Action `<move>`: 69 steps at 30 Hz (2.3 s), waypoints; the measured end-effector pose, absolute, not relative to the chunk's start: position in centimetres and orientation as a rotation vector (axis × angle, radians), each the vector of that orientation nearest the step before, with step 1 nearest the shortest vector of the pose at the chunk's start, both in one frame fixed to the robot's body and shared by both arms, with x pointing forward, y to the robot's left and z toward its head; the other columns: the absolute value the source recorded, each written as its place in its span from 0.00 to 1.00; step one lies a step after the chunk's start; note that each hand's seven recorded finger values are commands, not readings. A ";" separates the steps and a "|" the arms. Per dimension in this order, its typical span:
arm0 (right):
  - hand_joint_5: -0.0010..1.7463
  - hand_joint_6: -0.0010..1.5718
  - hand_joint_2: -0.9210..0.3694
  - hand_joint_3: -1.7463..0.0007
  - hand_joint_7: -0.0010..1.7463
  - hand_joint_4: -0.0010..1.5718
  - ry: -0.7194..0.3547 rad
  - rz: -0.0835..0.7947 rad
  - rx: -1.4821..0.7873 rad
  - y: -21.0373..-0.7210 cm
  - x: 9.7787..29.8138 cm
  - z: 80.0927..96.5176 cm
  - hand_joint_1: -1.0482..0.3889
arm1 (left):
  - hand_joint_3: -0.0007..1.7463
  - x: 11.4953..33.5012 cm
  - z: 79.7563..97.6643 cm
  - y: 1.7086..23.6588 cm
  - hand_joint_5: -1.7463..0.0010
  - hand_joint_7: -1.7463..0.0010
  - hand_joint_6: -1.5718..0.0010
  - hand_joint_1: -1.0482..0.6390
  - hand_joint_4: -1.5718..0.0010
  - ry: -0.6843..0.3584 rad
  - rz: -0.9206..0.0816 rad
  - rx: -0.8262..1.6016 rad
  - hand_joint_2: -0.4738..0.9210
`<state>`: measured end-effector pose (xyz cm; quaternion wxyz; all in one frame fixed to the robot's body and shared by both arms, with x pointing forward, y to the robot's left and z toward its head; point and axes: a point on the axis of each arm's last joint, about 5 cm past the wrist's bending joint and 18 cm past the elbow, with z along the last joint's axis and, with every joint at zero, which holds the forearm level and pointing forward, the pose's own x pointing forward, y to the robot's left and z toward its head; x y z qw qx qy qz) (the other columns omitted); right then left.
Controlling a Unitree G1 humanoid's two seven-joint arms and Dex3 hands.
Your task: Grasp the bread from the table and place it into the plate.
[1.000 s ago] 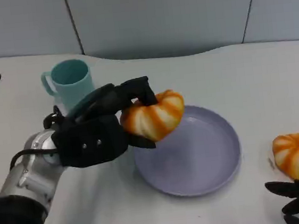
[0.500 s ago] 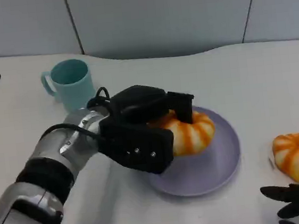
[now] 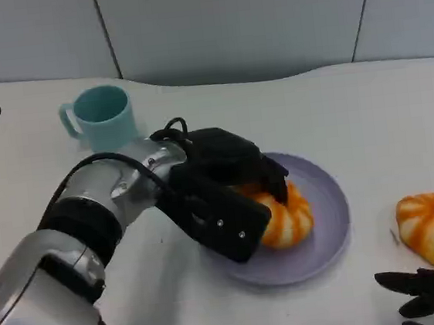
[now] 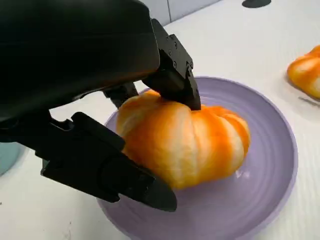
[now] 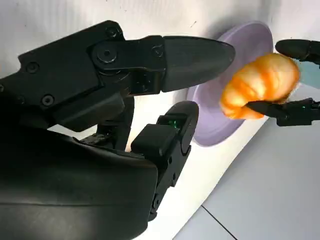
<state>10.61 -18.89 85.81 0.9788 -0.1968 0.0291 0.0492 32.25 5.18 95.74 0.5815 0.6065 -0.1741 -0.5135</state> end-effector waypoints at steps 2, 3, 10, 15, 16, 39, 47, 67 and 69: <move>0.56 0.48 0.00 0.72 0.05 0.28 0.058 0.099 -0.396 -18.9 10.6 85.8 0.43 | 0.01 32.4 96.1 5.1 0.82 0.99 0.83 0.23 1.00 -0.393 -1.229 1.425 0.95; 0.56 0.48 0.00 0.72 0.05 0.28 0.058 0.099 -0.395 -18.9 10.6 85.8 0.43 | 0.01 32.4 96.4 5.0 0.86 0.99 0.85 0.22 1.00 -0.382 -1.245 1.431 0.96; 0.55 0.48 0.00 0.72 0.05 0.27 0.062 0.098 -0.394 -18.8 10.6 85.8 0.43 | 0.00 32.8 97.6 4.6 1.00 1.00 0.91 0.16 1.00 -0.300 -1.314 1.491 0.97; 0.55 0.48 0.00 0.72 0.05 0.29 0.067 0.097 -0.389 -18.8 10.6 85.8 0.43 | 0.00 32.8 98.2 4.3 0.99 0.99 0.88 0.15 0.98 -0.288 -1.336 1.502 0.97; 0.55 0.48 0.00 0.72 0.06 0.29 0.068 0.097 -0.388 -18.8 10.6 85.8 0.43 | 0.00 32.8 98.4 4.3 0.97 0.97 0.85 0.16 0.95 -0.288 -1.336 1.495 0.96; 0.58 0.48 0.00 0.72 0.06 0.29 0.066 0.093 -0.383 -18.8 10.3 85.7 0.44 | 0.04 32.1 100.8 13.4 0.84 0.97 0.73 0.27 0.81 -0.342 -1.192 1.039 1.00; 0.55 0.48 0.00 0.72 0.06 0.28 0.058 0.095 -0.393 -19.0 10.5 85.7 0.44 | 0.08 29.4 95.6 18.5 0.29 0.92 0.64 0.31 0.91 -0.281 -1.010 0.641 1.00; 0.56 0.48 0.00 0.73 0.05 0.29 0.058 0.095 -0.402 -19.1 11.0 85.6 0.45 | 0.04 20.5 87.5 23.6 0.00 0.00 0.76 0.42 0.63 0.187 -0.427 0.048 1.00; 0.55 0.48 0.00 0.73 0.05 0.29 0.055 0.097 -0.402 -19.1 11.0 85.5 0.45 | 0.04 20.4 87.2 23.7 0.00 0.00 0.75 0.43 0.61 0.224 -0.411 0.050 1.00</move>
